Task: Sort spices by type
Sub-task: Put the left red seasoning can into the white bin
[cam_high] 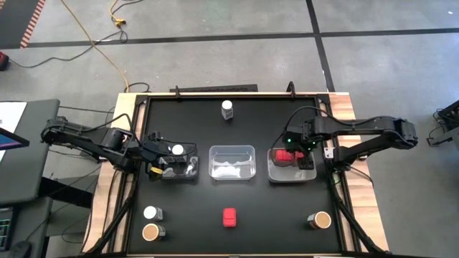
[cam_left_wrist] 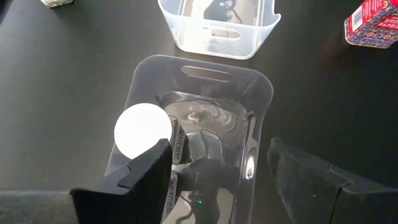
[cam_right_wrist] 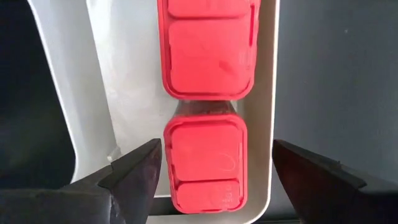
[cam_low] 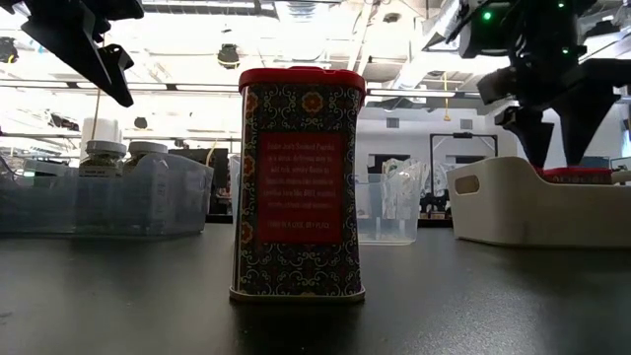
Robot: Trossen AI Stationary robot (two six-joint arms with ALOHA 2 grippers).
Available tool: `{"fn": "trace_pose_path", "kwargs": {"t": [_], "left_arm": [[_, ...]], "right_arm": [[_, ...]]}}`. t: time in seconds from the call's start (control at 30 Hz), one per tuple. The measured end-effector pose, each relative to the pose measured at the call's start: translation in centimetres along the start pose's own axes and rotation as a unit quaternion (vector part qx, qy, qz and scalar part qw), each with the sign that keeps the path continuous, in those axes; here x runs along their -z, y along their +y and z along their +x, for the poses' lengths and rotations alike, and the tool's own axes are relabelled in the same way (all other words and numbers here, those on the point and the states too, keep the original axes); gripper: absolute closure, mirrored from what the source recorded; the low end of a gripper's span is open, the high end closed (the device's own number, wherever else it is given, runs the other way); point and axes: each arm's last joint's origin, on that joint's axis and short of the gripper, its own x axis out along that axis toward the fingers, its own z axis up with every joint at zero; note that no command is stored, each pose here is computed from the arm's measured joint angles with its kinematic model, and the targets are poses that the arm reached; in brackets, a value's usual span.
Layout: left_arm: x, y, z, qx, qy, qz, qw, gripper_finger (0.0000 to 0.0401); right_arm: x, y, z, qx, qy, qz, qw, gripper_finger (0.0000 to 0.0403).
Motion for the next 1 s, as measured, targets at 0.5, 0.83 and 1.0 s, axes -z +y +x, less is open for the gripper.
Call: {"fn": "trace_pose_path", "kwargs": {"t": [0.5,0.83,1.0], "left_arm": [[0.0,0.0,0.0,0.0,0.0,-0.001,1.0,0.015],[0.0,0.0,0.0,-0.003,-0.001,0.0,1.0,0.015],[0.0,0.0,0.0,-0.004,-0.001,0.0,1.0,0.015]], "right_arm": [[0.5,1.6,-2.3,-0.027,-0.005,-0.016,0.999,0.006],[0.3,3.9,-2.0,-0.042,-0.031,-0.026,0.998,0.006],[0.2,4.7,-1.7,-0.046,-0.038,-0.021,0.998,0.006]]}}
